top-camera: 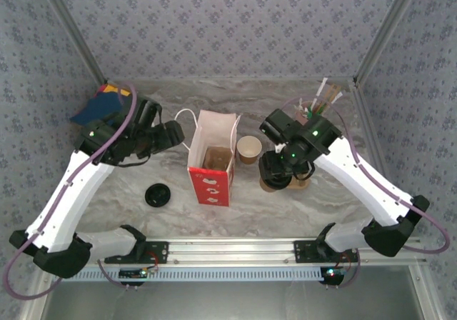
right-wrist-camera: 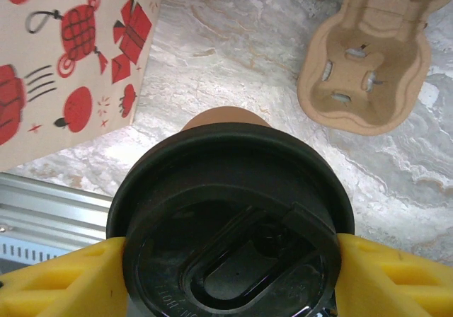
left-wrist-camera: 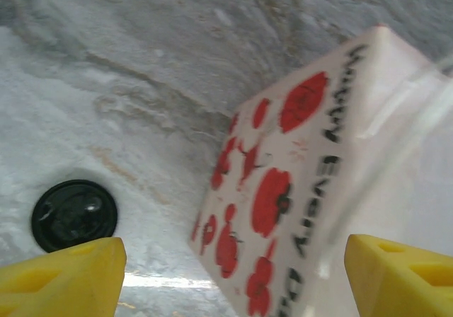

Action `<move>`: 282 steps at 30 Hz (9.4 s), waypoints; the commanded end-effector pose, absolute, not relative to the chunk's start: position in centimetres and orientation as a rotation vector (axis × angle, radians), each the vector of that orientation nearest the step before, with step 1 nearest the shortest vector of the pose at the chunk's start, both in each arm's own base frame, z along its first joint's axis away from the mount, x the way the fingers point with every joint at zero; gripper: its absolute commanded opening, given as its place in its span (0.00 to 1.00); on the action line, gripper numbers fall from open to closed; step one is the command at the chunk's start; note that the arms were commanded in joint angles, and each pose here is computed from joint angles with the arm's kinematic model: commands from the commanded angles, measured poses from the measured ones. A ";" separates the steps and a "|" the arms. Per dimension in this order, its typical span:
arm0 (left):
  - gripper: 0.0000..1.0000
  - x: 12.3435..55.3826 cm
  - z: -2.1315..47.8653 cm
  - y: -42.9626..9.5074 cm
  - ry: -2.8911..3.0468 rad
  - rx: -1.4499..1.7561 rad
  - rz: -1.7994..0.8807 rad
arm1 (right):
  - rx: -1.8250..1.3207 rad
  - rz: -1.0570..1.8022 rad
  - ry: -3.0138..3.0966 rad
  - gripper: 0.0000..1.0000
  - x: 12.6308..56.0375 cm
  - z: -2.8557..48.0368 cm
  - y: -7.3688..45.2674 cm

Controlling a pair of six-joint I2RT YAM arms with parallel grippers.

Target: Pack the takeout coffee

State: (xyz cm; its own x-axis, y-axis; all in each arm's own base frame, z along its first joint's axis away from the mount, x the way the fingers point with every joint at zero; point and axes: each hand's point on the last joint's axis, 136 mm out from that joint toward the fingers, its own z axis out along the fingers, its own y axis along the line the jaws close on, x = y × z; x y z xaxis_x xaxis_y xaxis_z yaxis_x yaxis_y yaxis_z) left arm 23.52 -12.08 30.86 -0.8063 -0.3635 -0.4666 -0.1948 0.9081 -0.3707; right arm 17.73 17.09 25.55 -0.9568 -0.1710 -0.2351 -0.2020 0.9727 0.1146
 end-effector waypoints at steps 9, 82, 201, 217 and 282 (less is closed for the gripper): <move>0.77 19.1 23.4 -7.1 2.661 -0.510 -0.320 | -0.271 0.149 2.867 0.69 16.9 30.7 15.9; 0.74 19.7 14.5 -23.5 2.750 -0.088 -0.609 | -0.377 0.534 2.627 0.68 19.9 37.1 23.8; 0.76 19.9 20.3 -15.6 2.553 -0.312 -0.696 | -0.526 -0.024 3.080 0.68 22.5 17.9 26.5; 0.77 20.2 20.7 -15.4 2.544 -0.303 -0.673 | -0.519 -0.013 3.077 0.68 22.5 17.8 26.3; 1.00 20.6 20.5 -15.3 2.552 -0.322 -0.648 | -0.506 -0.024 3.076 0.68 22.5 17.5 25.8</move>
